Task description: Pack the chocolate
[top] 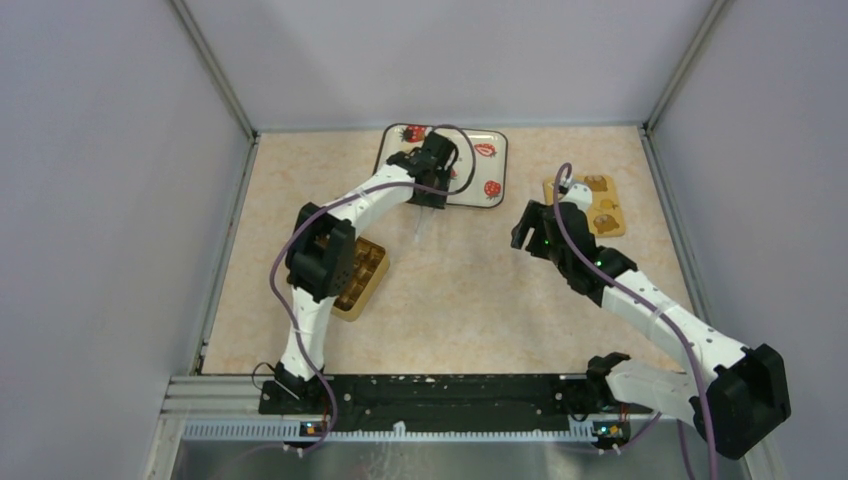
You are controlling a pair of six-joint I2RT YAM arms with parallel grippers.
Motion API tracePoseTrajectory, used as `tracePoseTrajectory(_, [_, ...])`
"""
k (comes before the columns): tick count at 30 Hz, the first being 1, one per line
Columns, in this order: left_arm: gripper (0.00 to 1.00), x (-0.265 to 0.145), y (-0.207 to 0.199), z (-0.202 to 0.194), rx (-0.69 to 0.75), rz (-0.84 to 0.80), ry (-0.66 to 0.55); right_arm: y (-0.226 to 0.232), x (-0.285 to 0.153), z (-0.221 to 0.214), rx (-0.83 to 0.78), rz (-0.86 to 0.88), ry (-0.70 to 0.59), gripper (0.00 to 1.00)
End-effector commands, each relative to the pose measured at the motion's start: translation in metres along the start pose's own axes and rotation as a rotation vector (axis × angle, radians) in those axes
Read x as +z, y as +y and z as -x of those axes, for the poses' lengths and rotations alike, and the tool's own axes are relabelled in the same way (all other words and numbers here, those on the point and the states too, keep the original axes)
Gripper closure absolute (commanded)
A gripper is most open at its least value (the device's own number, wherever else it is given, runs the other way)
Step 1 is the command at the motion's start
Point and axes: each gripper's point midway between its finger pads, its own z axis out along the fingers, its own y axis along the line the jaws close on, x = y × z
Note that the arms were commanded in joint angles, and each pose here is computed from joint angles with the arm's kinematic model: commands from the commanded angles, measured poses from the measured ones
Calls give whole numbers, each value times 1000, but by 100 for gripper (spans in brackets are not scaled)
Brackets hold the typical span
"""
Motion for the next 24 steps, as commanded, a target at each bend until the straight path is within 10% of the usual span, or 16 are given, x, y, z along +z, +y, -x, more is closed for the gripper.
tracePoseTrajectory(1, [49,-5,-6,19,-1,-25,-42,10,-7,26,17,20,-65,29])
tracePoseTrajectory(24, [73,-63,-4,20,-9,-81,-42,13,-8,26,26,37,-65,29])
